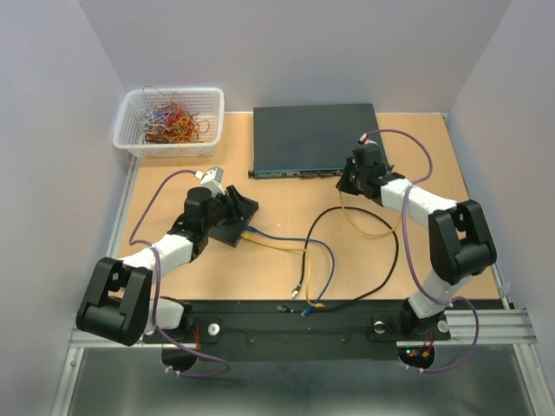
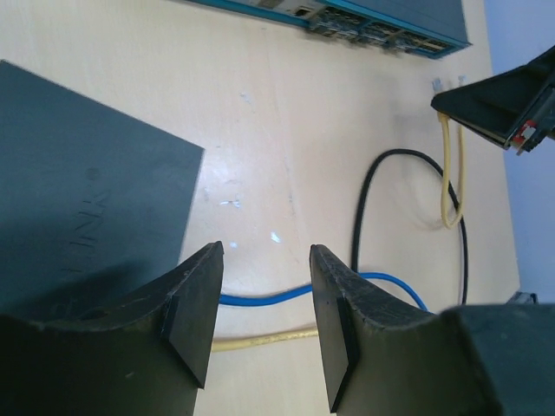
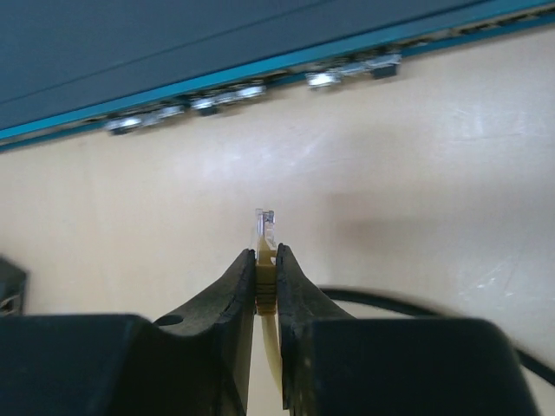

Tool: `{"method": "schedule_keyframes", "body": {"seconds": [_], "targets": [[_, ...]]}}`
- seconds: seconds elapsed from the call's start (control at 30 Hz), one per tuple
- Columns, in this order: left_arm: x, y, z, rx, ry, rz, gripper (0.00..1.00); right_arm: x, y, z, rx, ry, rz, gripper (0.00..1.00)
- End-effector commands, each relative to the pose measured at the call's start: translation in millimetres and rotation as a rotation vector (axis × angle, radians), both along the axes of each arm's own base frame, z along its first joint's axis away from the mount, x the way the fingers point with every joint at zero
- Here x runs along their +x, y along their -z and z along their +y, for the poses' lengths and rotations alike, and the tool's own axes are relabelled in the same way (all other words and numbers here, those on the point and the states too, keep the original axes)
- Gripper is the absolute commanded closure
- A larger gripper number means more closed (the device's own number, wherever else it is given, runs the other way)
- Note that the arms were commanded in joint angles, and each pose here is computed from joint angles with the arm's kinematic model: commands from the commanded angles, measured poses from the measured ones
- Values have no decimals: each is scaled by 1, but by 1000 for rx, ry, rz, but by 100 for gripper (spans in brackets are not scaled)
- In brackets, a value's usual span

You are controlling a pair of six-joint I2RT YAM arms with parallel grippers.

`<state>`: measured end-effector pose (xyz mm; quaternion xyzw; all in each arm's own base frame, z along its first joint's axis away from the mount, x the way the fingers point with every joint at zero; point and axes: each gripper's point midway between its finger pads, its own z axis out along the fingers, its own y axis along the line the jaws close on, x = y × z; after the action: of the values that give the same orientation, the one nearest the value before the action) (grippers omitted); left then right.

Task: Insert the plug into the switch port

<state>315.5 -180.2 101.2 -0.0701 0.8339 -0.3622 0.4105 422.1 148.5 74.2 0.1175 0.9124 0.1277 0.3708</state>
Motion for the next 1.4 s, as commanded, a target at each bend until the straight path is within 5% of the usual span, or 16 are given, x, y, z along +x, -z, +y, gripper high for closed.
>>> {"method": "schedule_keyframes", "body": {"seconds": [0.0,0.27,0.6,1.2,1.37], "targets": [[-6,-42,-24,-63,97,-159,45,-3,-54,30,78,-111,-143,100],[-38,-104,-65,-182,276,-393,39,-37,-115,68,207,-235,-246,100],[-60,-135,-117,-224,404,-514,37,-72,-133,104,291,-315,-253,99],[-40,-117,-182,-198,299,-424,43,-100,-147,117,405,-322,-253,100],[-34,-109,-200,-237,312,-381,59,-103,-155,117,445,-312,-274,99]]}}
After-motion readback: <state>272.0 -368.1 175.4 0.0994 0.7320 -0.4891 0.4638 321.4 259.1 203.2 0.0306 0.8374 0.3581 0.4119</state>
